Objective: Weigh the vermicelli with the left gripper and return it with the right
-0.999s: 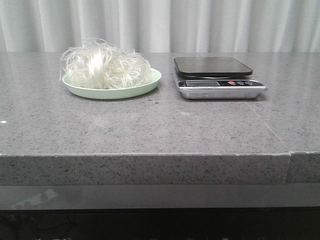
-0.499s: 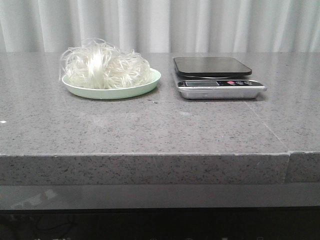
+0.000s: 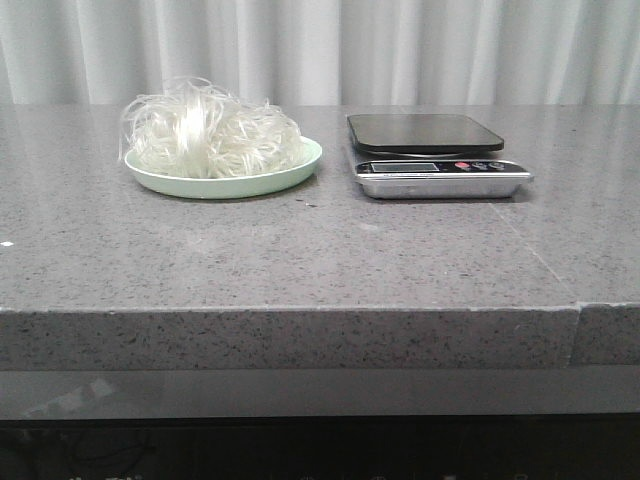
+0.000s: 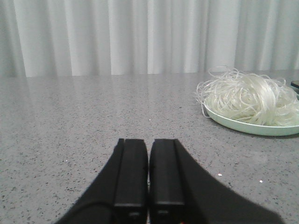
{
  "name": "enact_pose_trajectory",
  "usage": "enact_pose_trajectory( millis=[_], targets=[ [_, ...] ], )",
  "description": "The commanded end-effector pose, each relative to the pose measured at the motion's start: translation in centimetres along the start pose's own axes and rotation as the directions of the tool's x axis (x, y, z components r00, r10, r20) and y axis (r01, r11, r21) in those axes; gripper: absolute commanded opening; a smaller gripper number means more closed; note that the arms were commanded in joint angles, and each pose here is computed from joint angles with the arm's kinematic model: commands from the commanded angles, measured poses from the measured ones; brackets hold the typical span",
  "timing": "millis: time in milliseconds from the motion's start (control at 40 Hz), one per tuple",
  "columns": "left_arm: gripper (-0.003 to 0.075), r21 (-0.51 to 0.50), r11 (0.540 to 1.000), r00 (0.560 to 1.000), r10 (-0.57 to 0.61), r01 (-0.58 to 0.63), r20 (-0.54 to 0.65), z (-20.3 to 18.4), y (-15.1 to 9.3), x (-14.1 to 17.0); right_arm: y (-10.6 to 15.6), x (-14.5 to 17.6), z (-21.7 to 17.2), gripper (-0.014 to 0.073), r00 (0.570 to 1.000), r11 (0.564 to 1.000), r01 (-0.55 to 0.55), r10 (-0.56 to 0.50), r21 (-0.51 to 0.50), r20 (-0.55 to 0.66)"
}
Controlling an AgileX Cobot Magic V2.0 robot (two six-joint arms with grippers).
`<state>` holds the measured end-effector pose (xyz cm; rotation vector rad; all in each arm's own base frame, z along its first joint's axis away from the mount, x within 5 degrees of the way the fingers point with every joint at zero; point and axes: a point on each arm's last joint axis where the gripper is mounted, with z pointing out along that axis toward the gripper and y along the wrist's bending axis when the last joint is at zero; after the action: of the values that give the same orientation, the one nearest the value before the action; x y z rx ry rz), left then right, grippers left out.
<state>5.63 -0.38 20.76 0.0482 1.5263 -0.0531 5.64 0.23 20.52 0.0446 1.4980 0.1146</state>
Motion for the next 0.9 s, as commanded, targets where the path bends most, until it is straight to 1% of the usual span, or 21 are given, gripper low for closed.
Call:
enact_pose_trajectory(
  millis=[0,524,874],
  targets=[
    [0.0155,-0.035,0.999,0.998,-0.02,0.023,0.067,-0.09,0.23,0.38,0.02,-0.93,-0.17,0.0195,0.995,1.0,0.012,-0.012,0.001,0.101],
    [0.0155,-0.043,0.999,0.998,-0.019,0.022,0.065,-0.1,0.27,0.41,0.02,-0.93,-0.17,0.0195,0.995,1.0,0.012,-0.012,0.001,0.101],
    [0.0155,-0.028,0.999,0.999,-0.032,0.033,0.029,-0.08,0.18,0.73,0.02,-0.93,-0.17,0.0195,0.995,1.0,0.012,-0.012,0.001,0.101]
  ],
)
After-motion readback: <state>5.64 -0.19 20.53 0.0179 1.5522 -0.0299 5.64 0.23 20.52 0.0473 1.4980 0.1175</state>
